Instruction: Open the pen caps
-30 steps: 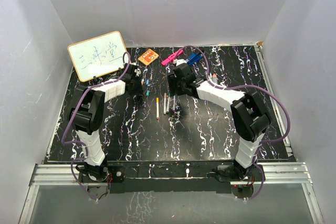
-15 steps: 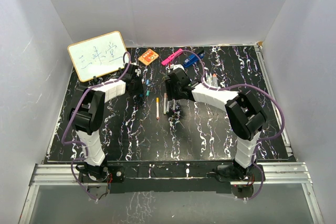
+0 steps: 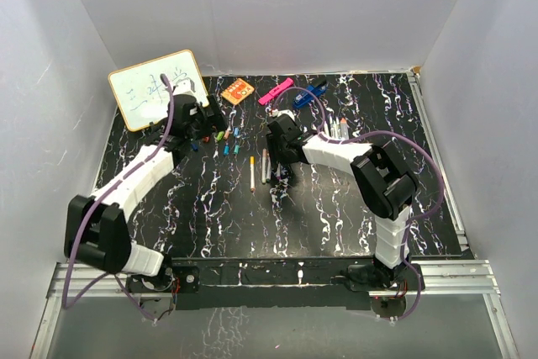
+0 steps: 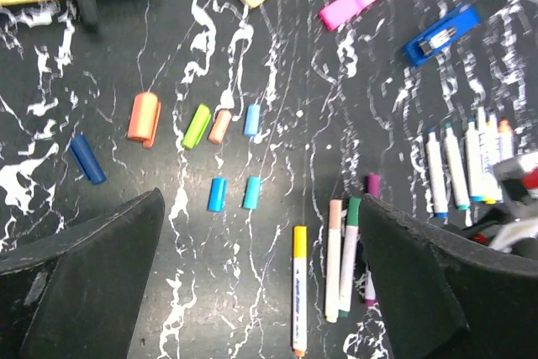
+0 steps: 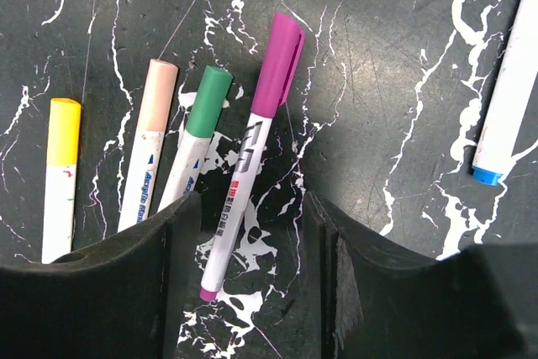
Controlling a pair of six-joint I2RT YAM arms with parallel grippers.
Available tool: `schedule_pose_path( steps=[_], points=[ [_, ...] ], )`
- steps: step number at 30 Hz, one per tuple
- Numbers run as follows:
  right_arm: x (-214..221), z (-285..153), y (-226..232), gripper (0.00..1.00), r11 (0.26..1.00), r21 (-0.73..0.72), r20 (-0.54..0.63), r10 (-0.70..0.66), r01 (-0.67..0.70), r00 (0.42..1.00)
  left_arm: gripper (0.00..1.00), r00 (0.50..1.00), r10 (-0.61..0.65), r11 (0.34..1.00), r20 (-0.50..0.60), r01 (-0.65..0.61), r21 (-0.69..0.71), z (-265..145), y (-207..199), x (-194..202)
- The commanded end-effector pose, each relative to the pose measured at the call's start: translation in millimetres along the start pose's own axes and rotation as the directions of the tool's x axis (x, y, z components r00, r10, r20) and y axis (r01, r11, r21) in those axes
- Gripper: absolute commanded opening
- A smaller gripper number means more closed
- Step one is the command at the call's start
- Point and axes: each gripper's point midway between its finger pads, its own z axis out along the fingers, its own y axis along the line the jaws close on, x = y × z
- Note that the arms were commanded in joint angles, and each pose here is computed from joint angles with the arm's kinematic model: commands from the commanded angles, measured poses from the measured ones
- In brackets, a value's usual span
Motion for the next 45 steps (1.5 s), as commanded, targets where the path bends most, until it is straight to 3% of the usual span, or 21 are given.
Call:
schedule_pose_path(
  steps=[1, 11, 21, 27, 33, 45],
  points=[
    [-8, 2, 0, 0.48, 1.0, 0.026, 0.02, 0.011, -0.012, 1.0, 0.99, 0.995, -0.04, 0.998, 0.09, 0.034, 0.061, -24, -10, -18],
    [4, 12, -7, 0.42, 0.997, 0.076, -0.033, 0.0, 0.003, 0.999, 0.98, 0.992, -0.072, 0.993, 0.1, 0.062, 0.104, -40, -16, -21],
    [9, 12, -19, 0.0, 0.991, 0.135, -0.052, 0.0, 0.007, 0.999, 0.99, 0.994, -0.109, 0.963, -0.001, 0.106, 0.25, -34, -42, 1],
    [-21, -11, -24, 0.0, 0.993, 0.118, 0.104, 0.0, -0.012, 0.995, 0.98, 0.979, -0.159, 0.909, -0.125, 0.194, 0.367, -20, -65, 27],
    [-61, -67, -5, 0.0, 0.998, -0.046, 0.307, -0.036, 0.053, 0.951, 0.96, 0.969, -0.164, 0.869, -0.183, 0.23, 0.439, -11, -88, 37],
    [-68, -99, 28, 0.0, 0.959, -0.239, 0.356, -0.059, 0.152, 0.933, 0.93, 0.967, -0.108, 0.83, -0.233, 0.216, 0.514, -2, -143, 57]
  ],
)
